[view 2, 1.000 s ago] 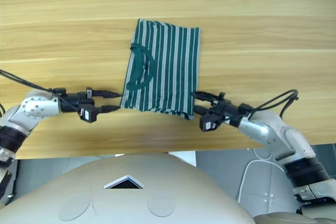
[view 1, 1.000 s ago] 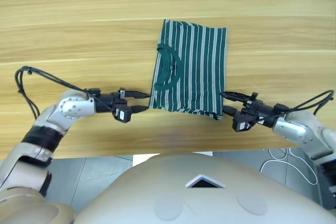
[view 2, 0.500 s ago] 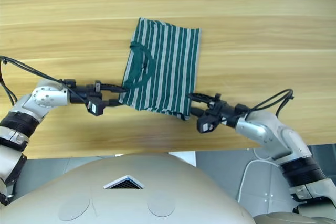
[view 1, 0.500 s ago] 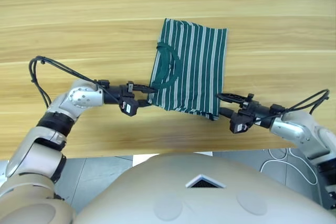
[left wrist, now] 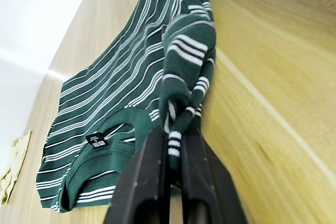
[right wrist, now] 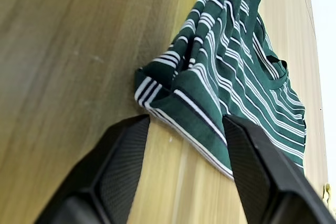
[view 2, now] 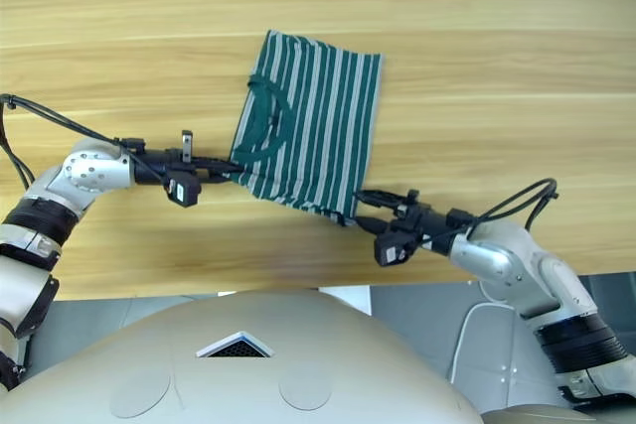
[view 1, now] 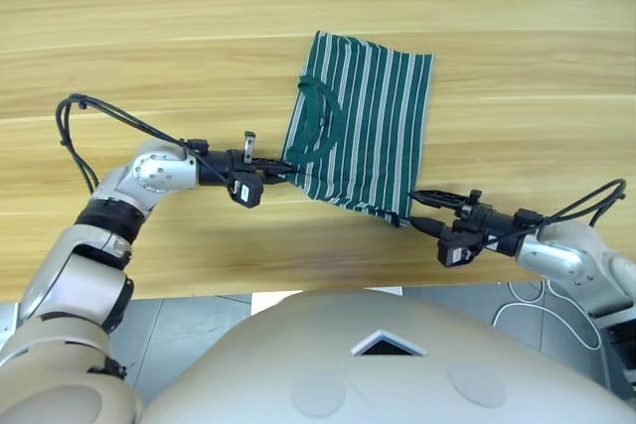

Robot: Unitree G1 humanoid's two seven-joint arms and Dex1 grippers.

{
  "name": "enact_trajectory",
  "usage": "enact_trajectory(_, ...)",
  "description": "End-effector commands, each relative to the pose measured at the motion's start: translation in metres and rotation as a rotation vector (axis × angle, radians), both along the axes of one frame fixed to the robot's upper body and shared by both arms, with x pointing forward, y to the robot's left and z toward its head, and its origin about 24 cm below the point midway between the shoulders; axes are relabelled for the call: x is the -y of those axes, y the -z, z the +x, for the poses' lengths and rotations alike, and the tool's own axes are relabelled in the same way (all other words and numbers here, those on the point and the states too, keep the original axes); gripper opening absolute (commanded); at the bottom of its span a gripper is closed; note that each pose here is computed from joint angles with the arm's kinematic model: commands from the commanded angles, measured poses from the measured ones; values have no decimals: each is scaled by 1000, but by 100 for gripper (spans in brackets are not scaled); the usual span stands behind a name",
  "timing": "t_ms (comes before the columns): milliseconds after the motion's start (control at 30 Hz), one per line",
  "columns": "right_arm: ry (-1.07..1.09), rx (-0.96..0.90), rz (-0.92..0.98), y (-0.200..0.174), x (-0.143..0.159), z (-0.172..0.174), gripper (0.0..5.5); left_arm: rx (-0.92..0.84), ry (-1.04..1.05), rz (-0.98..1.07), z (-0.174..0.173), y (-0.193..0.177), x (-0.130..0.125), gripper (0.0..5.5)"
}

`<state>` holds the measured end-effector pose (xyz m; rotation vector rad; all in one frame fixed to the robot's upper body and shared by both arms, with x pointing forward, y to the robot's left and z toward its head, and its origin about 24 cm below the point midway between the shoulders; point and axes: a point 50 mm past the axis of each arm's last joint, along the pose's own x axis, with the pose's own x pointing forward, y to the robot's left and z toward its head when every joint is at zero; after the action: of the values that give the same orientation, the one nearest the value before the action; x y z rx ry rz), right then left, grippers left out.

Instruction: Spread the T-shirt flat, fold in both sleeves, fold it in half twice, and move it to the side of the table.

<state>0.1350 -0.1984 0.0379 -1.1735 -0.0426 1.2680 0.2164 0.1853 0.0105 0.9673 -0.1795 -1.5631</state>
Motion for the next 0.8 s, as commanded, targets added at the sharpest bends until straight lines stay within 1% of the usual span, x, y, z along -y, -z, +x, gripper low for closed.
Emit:
enact_trajectory(33,-20,-15,-26,6,-2,4,238,-140,30,116,-27,31,-6,5)
enact_trajectory(267,-65,-24,-2,6,-11,3,116,-152,35,106,-33,32,-5,5)
enact_trajectory(500,-83,-24,16,6,-15,3,11,-155,10,104,-32,33,-7,5)
enact_trajectory(667,34,31,9,6,4,21,6,-179,-29,104,-43,33,-20,5)
enact_trajectory(733,71,39,23,7,10,24,6,-205,-37,95,-57,33,-24,5)
enact_trajectory(800,67,36,51,9,8,25,5,-232,-32,82,-71,35,-23,5)
